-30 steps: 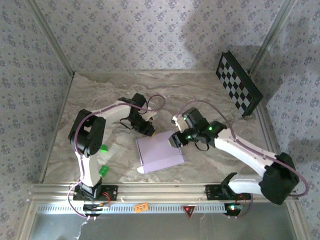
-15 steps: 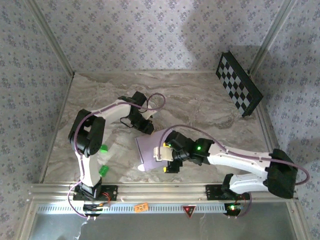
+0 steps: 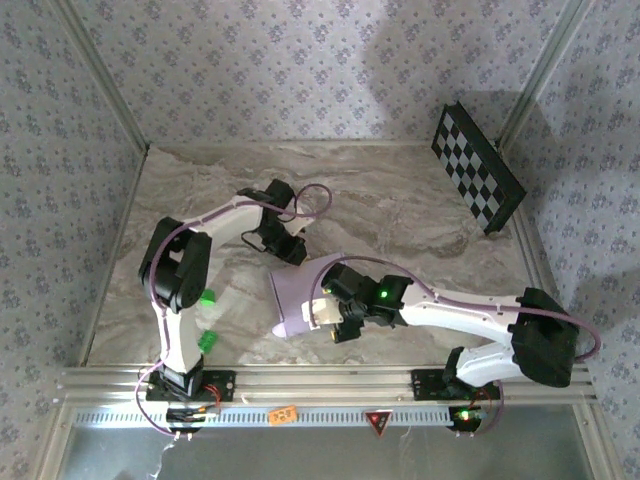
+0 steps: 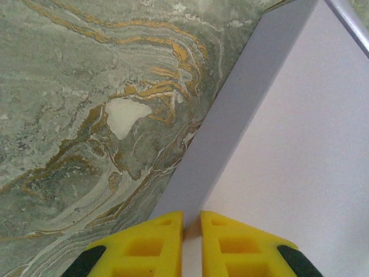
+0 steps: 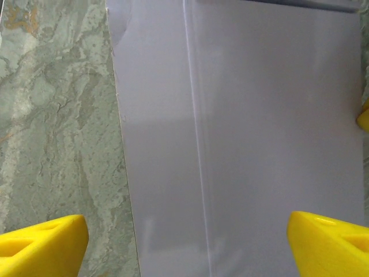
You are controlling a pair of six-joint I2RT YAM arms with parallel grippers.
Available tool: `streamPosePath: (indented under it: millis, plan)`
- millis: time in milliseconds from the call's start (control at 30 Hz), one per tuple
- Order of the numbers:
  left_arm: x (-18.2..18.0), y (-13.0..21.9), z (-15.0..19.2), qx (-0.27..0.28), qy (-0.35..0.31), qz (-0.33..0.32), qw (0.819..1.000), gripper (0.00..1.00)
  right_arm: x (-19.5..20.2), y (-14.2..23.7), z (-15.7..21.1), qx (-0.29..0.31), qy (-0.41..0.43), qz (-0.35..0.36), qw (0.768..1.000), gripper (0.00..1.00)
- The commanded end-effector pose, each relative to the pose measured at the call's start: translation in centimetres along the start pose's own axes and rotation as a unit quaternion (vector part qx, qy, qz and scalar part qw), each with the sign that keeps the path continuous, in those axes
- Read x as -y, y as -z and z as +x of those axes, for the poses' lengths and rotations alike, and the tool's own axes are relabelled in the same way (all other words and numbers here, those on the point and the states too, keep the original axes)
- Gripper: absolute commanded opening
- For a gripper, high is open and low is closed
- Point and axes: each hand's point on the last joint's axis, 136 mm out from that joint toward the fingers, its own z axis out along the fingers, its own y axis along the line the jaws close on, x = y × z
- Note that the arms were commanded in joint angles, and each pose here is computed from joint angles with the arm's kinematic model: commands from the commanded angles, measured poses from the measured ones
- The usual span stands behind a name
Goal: Fold the paper box
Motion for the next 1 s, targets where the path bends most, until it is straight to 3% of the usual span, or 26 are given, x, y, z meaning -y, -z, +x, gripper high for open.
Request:
streamPosePath:
  millis: [0,467,967]
  plan:
    - [-1.8,-0.9,0.8,-0.029,0.001,-0.033,0.999,0.14,0.6,0.5,-1.1,0.019,0.022,-0.002,1.000,0.91]
    - [-2.4,-1.8,0.7,-0.043,0.001,-0.036,0.998,0.13,2.7,0.5,-1.4,0.027,0.032,-0.007,0.999,0.86]
    - [-2.3,-1.7,-0.2,-0.043,-0.005,-0.028,0.999,0.13,8.3,0.7,-1.1,0.024,0.085,0.024,0.996,0.77]
